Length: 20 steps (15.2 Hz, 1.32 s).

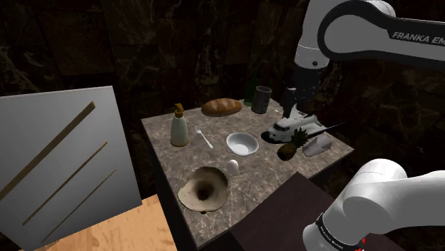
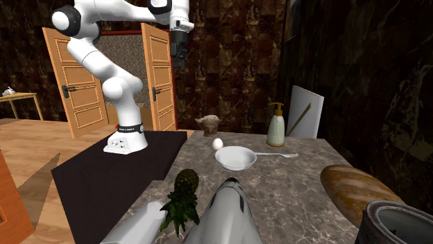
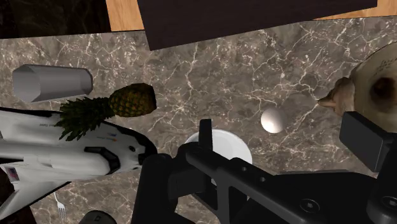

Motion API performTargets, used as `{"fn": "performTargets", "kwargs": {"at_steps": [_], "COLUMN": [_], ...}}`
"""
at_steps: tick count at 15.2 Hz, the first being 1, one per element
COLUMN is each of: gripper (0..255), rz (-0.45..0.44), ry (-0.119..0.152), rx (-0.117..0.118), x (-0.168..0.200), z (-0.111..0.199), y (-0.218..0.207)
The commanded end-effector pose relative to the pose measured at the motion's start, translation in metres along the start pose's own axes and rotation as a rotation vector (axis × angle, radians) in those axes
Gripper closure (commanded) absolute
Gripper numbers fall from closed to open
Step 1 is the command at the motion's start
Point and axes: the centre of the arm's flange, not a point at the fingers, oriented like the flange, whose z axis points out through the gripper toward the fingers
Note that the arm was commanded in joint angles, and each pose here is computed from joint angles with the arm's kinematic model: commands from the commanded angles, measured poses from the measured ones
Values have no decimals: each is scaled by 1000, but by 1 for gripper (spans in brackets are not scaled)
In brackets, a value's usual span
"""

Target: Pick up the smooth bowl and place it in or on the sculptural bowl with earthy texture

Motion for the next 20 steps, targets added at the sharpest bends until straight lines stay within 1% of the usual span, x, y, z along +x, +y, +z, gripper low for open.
{"fn": "performTargets", "kwargs": {"at_steps": [1, 20], "gripper": [0, 0], "rz": [0, -127], "ry": [0, 66], "rx": [0, -218], "x": [0, 130], "z": [0, 207], "y": [0, -72]}}
